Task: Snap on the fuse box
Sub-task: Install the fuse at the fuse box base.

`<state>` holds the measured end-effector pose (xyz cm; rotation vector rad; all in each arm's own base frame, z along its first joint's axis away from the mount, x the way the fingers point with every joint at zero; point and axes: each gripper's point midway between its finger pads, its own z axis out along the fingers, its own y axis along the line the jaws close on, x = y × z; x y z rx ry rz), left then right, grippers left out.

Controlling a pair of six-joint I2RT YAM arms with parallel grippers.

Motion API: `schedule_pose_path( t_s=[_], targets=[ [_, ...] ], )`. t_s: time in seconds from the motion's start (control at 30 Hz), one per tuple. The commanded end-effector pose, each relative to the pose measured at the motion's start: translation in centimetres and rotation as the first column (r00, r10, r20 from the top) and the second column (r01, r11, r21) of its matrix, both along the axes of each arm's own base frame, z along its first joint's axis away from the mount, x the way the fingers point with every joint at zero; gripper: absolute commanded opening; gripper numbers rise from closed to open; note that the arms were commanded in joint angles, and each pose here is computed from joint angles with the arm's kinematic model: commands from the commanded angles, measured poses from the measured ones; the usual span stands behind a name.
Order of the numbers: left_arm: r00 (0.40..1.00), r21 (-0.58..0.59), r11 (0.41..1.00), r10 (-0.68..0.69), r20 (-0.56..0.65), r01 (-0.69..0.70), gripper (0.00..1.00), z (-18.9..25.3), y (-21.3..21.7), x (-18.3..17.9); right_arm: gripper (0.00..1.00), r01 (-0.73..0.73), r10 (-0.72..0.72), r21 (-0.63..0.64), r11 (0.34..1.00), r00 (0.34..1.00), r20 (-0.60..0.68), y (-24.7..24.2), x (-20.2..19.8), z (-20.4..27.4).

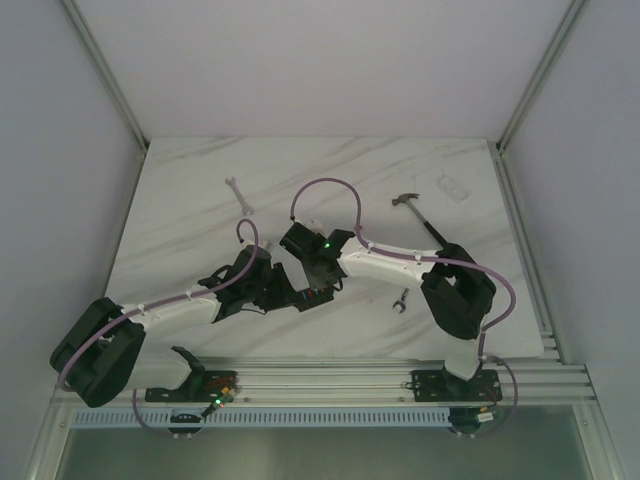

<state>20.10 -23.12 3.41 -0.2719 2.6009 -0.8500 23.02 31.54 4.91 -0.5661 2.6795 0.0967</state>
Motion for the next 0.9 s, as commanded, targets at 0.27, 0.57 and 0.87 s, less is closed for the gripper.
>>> schedule_pose_path(
  t_s=[0.27,0.57,0.87],
  targets=[
    [0.999,0.055,0.998,0.028,-0.037,-0.026,0.44,-1.6,1.4,-0.5,0.00,-0.015,-0.009,-0.174,0.985,0.991,-0.134,-3.9,-3.4,-5.1],
    [0.999,0.058,0.998,0.030,-0.037,-0.028,0.44,-1.7,1.5,-0.5,0.00,-0.029,-0.014,-0.227,0.973,0.983,-0.185,-5.1,-4.4,-6.9],
    [0.998,0.055,0.998,0.037,-0.043,-0.034,0.43,-1.7,1.5,-0.4,0.00,-0.061,-0.008,-0.280,0.958,0.971,-0.238,-5.9,-5.8,-9.0]
  ],
)
